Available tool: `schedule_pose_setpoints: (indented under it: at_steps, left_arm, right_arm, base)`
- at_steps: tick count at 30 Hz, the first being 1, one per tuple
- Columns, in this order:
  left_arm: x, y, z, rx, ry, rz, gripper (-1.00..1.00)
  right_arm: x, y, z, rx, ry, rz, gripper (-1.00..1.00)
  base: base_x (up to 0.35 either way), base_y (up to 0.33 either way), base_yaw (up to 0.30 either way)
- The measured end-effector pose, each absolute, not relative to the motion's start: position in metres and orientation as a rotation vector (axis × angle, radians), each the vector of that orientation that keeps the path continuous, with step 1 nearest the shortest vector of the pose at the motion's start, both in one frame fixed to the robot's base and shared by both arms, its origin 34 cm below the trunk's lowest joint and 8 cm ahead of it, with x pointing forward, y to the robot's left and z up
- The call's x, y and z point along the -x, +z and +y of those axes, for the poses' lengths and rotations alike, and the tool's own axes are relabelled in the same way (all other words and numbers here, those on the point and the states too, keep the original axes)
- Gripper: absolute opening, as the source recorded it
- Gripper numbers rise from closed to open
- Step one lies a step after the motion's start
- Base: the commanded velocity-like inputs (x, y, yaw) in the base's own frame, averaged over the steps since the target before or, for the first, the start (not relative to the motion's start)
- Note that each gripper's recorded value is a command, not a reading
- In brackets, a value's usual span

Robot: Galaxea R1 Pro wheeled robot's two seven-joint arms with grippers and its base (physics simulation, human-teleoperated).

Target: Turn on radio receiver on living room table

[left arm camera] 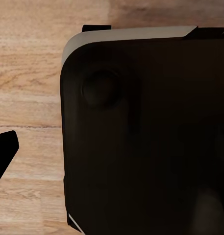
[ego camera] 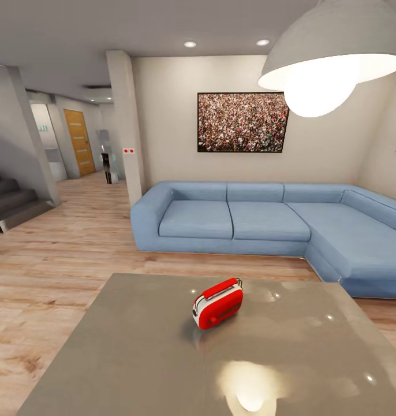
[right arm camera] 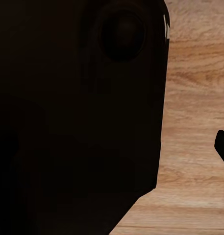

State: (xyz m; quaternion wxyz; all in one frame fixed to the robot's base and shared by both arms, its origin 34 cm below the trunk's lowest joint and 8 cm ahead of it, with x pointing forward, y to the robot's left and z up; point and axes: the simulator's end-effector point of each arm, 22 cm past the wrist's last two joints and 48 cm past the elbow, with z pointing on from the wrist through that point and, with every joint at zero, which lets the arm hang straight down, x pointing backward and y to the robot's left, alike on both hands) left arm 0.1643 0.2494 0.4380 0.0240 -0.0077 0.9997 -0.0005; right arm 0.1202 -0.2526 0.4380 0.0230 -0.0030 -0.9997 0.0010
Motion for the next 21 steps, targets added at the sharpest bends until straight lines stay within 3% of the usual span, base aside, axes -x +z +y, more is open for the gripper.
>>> schedule_pose_setpoints:
  at_steps: [21]
  left_arm:
    - [-0.188, 0.440, 0.235, 0.030, -0.043, 3.044, 1.00]
  right_arm:
    - [-0.120, 0.438, -0.256, 0.014, 0.009, -3.096, 1.00]
  base:
    - [0.000, 0.000, 0.000]
